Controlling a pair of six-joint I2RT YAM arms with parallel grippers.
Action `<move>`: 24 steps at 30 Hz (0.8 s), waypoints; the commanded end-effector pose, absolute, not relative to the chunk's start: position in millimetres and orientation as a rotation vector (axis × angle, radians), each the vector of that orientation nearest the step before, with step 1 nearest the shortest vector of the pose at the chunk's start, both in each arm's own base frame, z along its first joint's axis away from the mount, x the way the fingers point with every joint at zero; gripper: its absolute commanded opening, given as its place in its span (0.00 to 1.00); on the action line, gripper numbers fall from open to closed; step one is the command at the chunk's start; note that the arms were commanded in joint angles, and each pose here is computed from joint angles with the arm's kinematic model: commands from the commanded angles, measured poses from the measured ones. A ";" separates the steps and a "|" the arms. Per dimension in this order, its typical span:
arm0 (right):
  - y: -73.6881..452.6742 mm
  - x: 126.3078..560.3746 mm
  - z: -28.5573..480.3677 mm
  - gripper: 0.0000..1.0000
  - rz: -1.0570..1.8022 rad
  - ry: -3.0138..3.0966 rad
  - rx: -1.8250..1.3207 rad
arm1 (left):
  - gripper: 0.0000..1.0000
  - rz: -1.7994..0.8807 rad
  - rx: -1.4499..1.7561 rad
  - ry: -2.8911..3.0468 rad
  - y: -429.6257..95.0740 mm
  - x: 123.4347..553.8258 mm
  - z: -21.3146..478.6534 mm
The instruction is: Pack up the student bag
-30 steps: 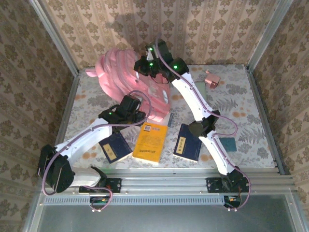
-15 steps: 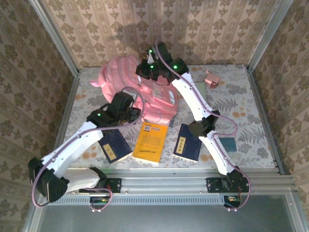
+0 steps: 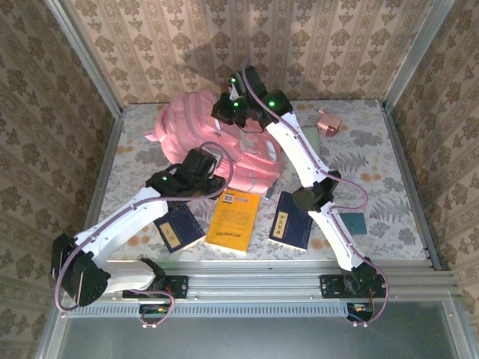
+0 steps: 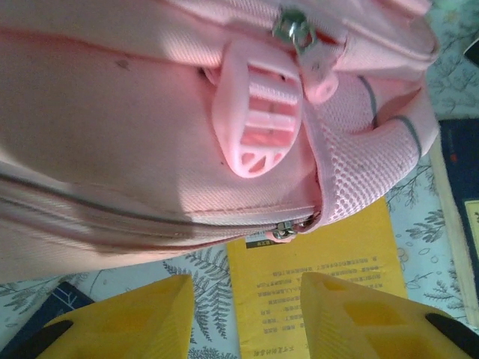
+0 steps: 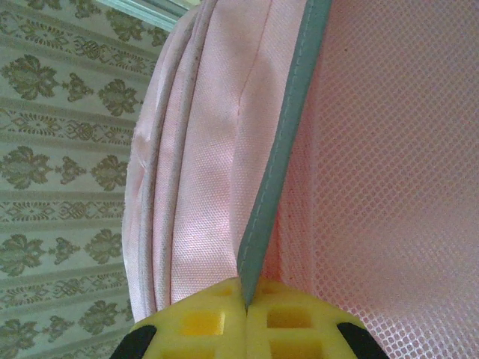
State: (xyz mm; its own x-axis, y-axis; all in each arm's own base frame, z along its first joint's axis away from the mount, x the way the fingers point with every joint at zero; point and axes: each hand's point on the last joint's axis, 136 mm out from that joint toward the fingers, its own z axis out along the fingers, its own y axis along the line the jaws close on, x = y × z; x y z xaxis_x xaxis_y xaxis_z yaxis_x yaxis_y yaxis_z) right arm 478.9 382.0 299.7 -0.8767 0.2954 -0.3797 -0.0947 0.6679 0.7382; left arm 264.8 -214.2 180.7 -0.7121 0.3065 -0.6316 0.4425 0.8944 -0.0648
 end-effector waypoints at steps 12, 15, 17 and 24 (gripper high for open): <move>374.0 476.4 359.9 0.00 1.264 2.260 0.302 | 0.43 -0.062 0.403 2.421 -222.7 284.6 135.8; 375.4 476.1 360.0 0.00 1.279 2.262 0.309 | 0.42 -0.051 0.401 2.428 -225.4 284.9 127.8; 376.0 476.2 359.1 0.00 1.284 2.265 0.315 | 0.39 -0.043 0.400 2.434 -226.5 284.4 123.3; 381.9 473.1 361.9 0.00 1.339 2.268 0.316 | 0.32 0.016 0.381 2.425 -222.9 290.4 113.3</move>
